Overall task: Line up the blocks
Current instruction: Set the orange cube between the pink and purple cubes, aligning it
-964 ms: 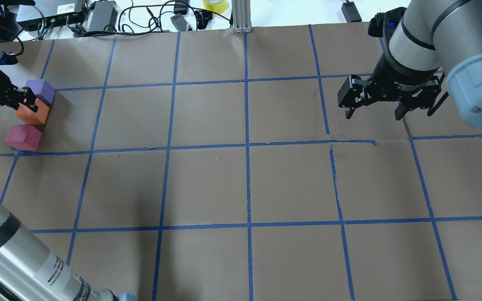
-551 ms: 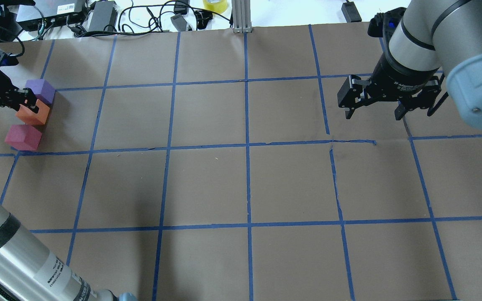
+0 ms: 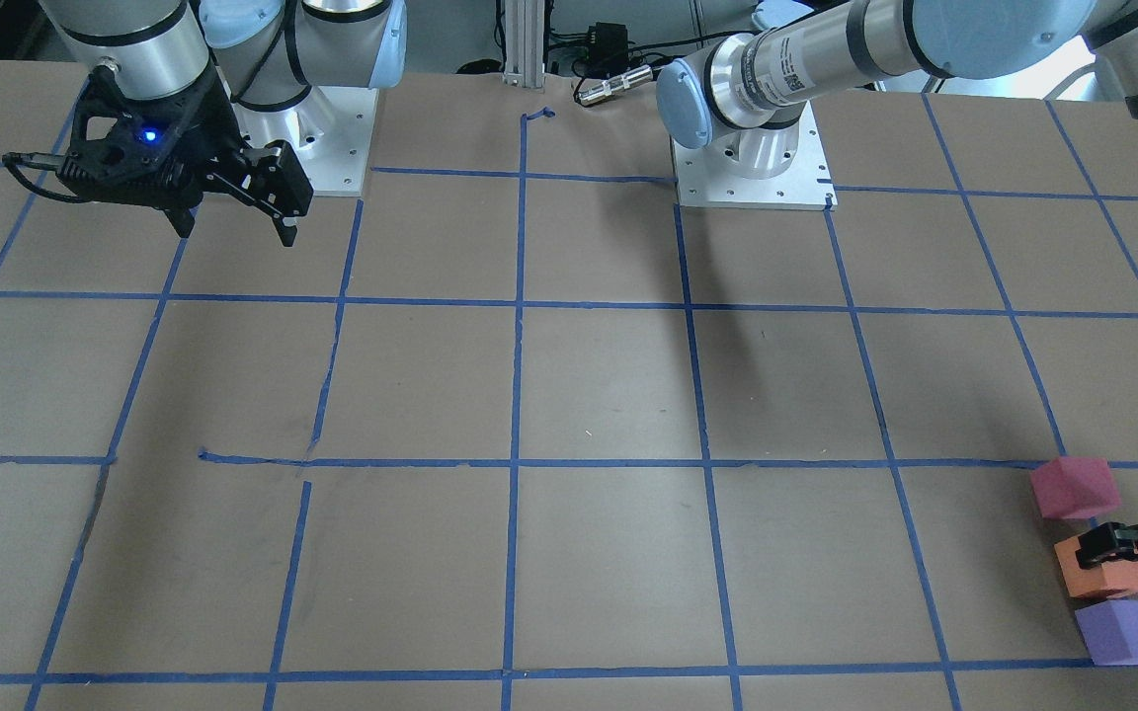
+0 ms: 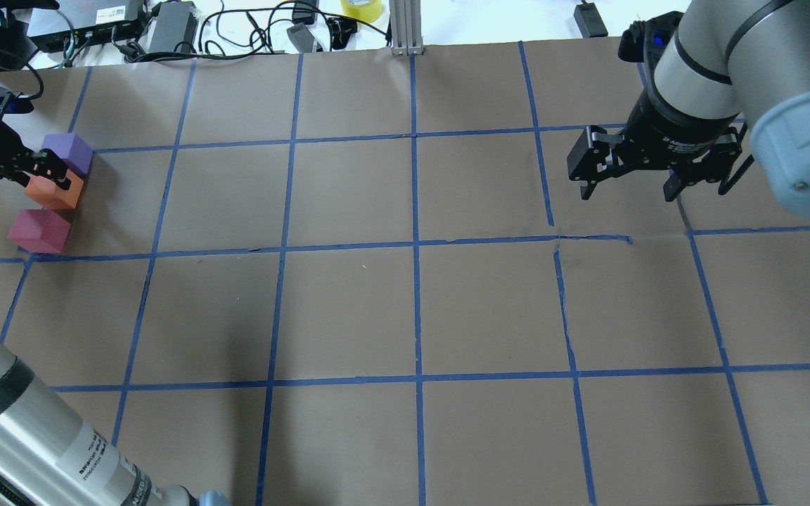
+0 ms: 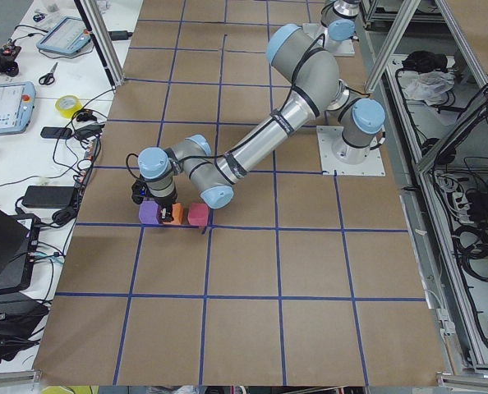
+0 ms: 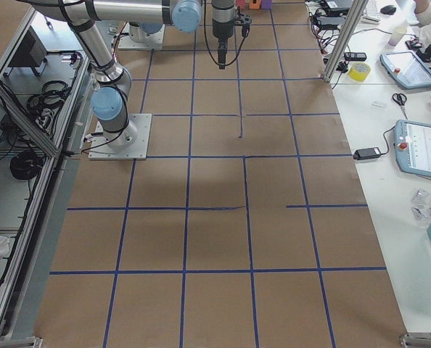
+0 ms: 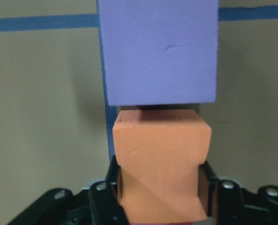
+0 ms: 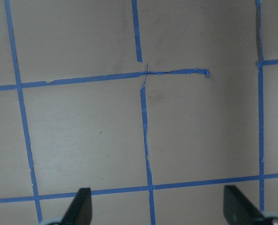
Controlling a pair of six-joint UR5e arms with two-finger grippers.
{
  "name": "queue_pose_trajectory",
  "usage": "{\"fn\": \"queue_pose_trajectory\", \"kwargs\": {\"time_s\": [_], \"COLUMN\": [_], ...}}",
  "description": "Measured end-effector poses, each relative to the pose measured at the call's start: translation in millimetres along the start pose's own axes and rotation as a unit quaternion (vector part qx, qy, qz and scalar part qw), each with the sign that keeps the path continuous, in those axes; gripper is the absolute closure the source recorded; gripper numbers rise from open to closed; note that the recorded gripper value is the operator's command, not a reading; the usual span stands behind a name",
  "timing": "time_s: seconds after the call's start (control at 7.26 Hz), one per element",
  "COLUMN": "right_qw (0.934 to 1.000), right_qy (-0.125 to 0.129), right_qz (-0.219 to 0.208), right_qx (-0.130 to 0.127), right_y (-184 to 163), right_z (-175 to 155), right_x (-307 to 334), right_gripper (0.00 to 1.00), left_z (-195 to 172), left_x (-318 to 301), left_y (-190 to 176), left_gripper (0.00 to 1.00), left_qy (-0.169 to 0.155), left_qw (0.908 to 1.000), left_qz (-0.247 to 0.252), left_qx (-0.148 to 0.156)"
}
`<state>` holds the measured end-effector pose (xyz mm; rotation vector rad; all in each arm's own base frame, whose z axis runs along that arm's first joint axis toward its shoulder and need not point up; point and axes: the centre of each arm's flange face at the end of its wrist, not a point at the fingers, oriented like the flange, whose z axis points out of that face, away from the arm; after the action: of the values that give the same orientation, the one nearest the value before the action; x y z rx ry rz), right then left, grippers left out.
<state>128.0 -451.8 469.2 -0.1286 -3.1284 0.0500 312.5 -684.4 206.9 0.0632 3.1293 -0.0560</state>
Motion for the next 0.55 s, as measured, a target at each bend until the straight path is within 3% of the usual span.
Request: {"fn": "queue_pose_trajectory", "kwargs": {"time_s": [0.28,0.55], "right_qw": [1.0000,1.0000], "right_qy": [0.003,0.004], "right_qz": [0.000,0.000], "right_qx": [0.000,0.000], "right_y": [-0.3,-0.3], "right_z": [0.3,0.2], "right_x": [0.9,0.9], "right_gripper": [0.00,0.00], "left_z": [-4.3,-33.8], "left_x": [2.2,11.5], "left_y": [4.5,11.7], "left_gripper": [0.00,0.00], "left_qy": [0.001,0.010], "left_qw": [1.0000,0.9997], "left_qz": [-0.001,0.000], "left_qx": [-0.003,-0.020]}}
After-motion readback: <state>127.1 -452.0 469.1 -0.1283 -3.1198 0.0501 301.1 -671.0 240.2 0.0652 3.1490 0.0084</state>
